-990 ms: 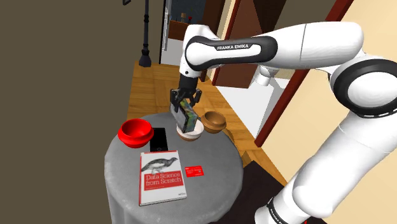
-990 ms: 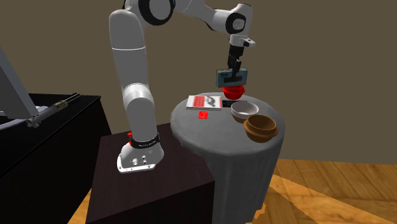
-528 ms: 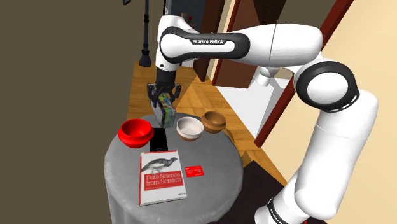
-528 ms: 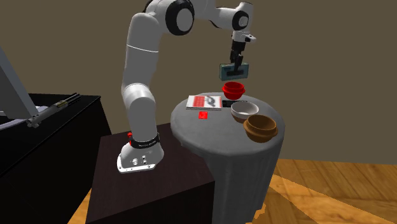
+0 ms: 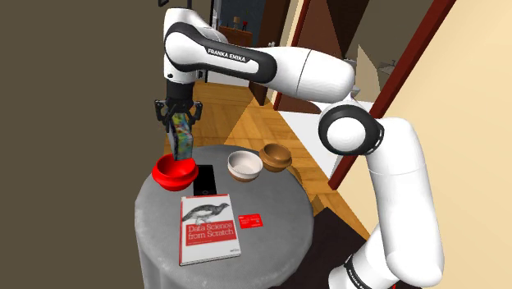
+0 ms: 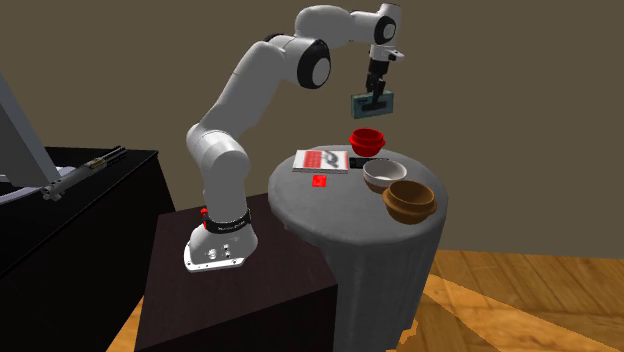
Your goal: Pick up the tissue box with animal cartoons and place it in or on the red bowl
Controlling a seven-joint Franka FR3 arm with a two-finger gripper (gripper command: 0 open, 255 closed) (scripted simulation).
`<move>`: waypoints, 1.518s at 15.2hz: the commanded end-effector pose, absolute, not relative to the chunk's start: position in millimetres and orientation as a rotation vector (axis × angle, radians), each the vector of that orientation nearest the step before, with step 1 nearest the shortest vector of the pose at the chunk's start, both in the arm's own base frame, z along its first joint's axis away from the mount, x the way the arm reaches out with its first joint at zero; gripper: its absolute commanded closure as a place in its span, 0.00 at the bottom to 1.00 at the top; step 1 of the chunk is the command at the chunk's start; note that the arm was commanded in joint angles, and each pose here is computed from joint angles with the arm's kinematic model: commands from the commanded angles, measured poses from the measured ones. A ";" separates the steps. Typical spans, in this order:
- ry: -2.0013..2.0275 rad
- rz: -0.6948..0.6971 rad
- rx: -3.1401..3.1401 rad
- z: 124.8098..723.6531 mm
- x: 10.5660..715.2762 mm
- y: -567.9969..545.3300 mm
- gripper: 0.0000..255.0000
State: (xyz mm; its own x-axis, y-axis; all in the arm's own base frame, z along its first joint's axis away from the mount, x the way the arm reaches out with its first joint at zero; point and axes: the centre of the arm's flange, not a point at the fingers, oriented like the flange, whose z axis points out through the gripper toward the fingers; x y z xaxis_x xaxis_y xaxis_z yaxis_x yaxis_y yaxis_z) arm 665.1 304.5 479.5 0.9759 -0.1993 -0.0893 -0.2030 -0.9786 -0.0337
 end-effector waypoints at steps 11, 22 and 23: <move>0.317 0.132 -3.080 418.7 669.8 309.2 1.00; 0.317 0.132 -3.080 389.2 669.8 309.2 1.00; 0.317 0.132 -3.080 389.2 669.8 309.2 1.00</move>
State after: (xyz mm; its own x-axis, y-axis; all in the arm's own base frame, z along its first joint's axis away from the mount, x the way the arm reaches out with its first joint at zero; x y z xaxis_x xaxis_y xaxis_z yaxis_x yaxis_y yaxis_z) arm 670.1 308.8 391.2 0.9757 -0.2018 -0.0853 -0.2053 -0.9781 -0.0354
